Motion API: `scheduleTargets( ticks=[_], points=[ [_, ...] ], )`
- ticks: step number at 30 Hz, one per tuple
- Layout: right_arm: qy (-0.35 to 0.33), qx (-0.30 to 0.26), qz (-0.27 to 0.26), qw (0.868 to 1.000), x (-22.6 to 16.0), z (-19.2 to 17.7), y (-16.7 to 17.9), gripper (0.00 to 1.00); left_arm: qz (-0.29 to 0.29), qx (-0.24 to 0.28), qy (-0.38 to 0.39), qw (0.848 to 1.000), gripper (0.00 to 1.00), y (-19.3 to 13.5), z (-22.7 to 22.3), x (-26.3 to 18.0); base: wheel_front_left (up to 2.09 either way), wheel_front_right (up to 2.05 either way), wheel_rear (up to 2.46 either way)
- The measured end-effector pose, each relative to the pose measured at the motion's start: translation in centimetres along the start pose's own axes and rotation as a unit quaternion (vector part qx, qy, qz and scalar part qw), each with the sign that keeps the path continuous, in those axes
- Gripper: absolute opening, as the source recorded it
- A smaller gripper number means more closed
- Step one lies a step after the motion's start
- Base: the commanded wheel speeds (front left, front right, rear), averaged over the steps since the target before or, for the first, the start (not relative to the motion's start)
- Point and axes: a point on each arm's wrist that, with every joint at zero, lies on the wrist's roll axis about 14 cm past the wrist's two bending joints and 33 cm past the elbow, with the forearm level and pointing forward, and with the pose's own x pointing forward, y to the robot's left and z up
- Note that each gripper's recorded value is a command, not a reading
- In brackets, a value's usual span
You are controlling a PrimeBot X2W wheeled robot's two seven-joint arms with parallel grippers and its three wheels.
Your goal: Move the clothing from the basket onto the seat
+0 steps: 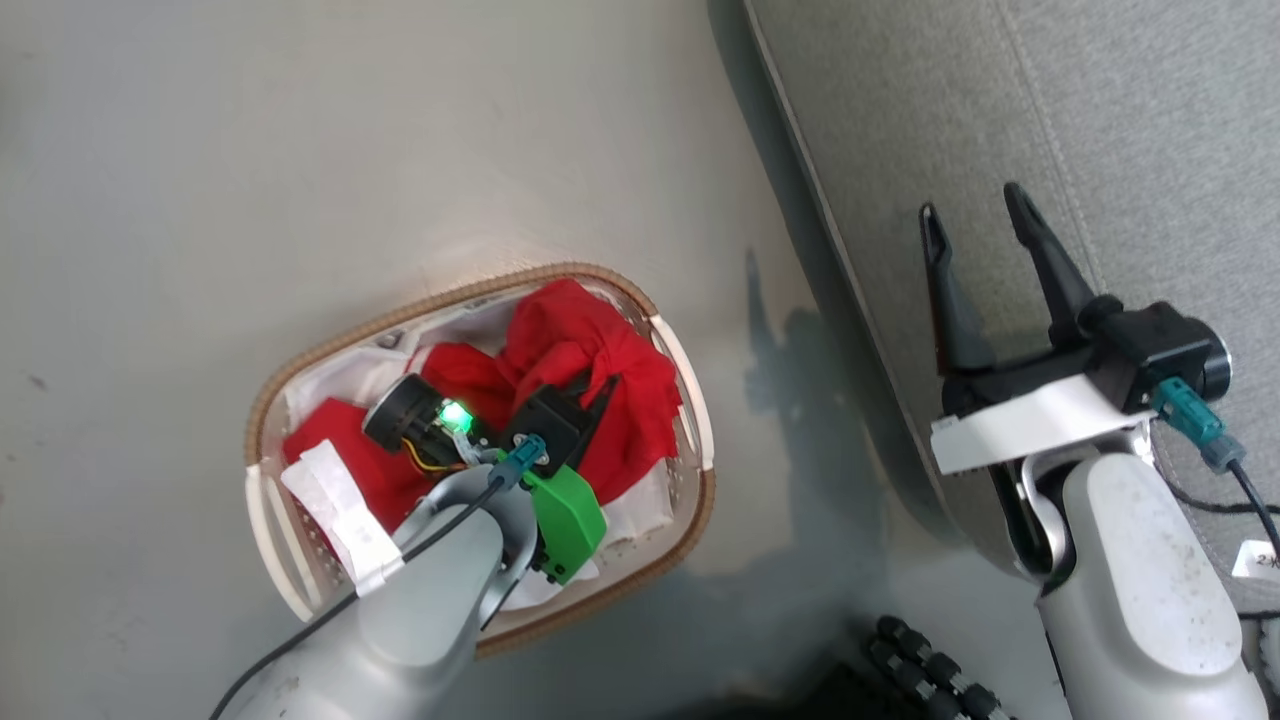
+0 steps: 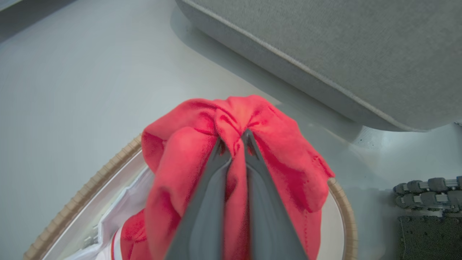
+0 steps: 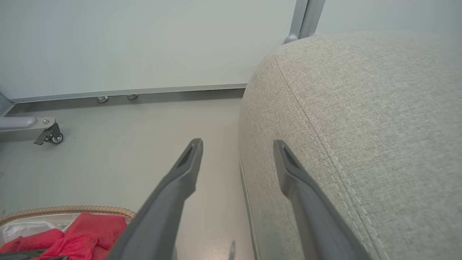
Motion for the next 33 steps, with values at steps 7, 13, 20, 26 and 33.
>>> scheduleTargets(
  ticks=[7, 13, 20, 26, 33],
  points=[
    [-0.008, -0.006, 0.009, 1.000, -3.1, 1.8, 1.0, 1.00, 0.013, 0.028, -0.073, 0.997, 0.00, -1.5, 6.4, -3.2, 0.00, 0.00, 0.00],
    [-0.028, -0.003, 0.030, 0.999, -6.0, 3.8, 2.7, 1.00, 0.029, 0.095, -0.129, 0.987, 0.00, -2.1, 12.2, -6.8, 0.00, 0.00, 0.00],
    [-0.069, -0.003, 0.053, 0.996, -8.8, 6.7, 4.4, 1.00, 0.036, 0.214, -0.175, 0.960, 0.00, -3.3, 18.8, -11.1, 0.00, 0.00, 0.00],
    [-0.112, -0.005, 0.073, 0.991, -10.7, 9.6, 5.8, 1.00, 0.057, 0.304, -0.222, 0.925, 0.00, -4.4, 25.9, -15.2, 0.00, 0.00, 0.00],
    [-0.157, -0.010, 0.096, 0.983, -12.2, 12.5, 7.4, 1.00, 0.083, 0.384, -0.264, 0.881, 0.00, -6.1, 32.6, -19.6, 0.00, 0.00, 0.00]
  ],
)
